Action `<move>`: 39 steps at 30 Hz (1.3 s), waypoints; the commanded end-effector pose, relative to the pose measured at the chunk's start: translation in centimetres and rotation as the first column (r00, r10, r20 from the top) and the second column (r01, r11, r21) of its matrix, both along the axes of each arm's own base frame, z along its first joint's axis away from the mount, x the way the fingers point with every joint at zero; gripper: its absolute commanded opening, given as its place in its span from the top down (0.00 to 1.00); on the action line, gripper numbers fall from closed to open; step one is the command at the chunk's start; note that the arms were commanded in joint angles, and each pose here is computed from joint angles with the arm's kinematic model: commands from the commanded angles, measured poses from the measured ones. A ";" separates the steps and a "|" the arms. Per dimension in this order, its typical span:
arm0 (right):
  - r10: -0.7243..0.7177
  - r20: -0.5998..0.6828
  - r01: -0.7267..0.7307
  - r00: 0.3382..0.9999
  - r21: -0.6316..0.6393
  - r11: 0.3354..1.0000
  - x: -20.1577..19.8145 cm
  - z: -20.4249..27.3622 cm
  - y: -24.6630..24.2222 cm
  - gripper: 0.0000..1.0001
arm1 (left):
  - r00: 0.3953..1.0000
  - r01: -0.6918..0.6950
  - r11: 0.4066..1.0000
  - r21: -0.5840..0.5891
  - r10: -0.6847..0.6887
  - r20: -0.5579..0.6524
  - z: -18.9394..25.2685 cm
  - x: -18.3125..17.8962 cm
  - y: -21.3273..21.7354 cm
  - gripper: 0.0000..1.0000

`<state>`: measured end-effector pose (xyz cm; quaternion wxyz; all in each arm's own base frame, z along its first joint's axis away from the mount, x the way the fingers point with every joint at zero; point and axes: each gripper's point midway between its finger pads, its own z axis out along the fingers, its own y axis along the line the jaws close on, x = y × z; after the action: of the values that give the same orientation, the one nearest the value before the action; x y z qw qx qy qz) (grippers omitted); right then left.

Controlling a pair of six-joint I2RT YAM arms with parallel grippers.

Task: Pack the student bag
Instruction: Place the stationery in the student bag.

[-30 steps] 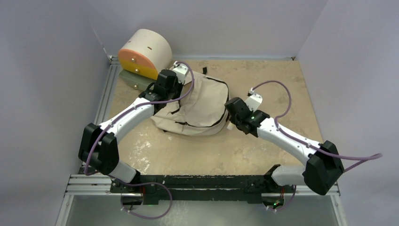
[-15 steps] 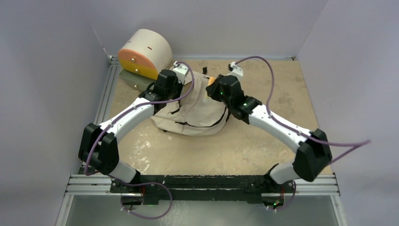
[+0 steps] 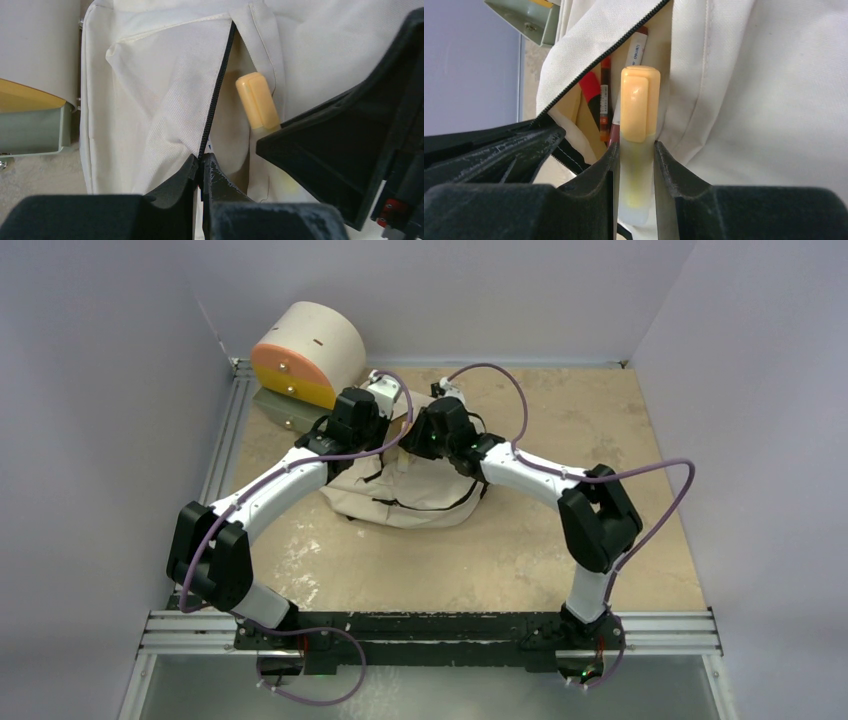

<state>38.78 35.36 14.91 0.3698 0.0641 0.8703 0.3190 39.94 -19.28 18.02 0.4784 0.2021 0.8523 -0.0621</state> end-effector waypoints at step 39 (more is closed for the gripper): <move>-0.013 -0.012 0.015 1.000 0.181 0.983 1.7 4.3 3.2 0.56 | 0.995 0.003 0.999 -0.041 0.001 0.097 4.0 0.9 -0.3 1.00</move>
<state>41.05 39.25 14.31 0.3231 0.1107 0.8650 0.3676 39.92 -19.22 17.98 0.4778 0.2034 0.8525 -0.0596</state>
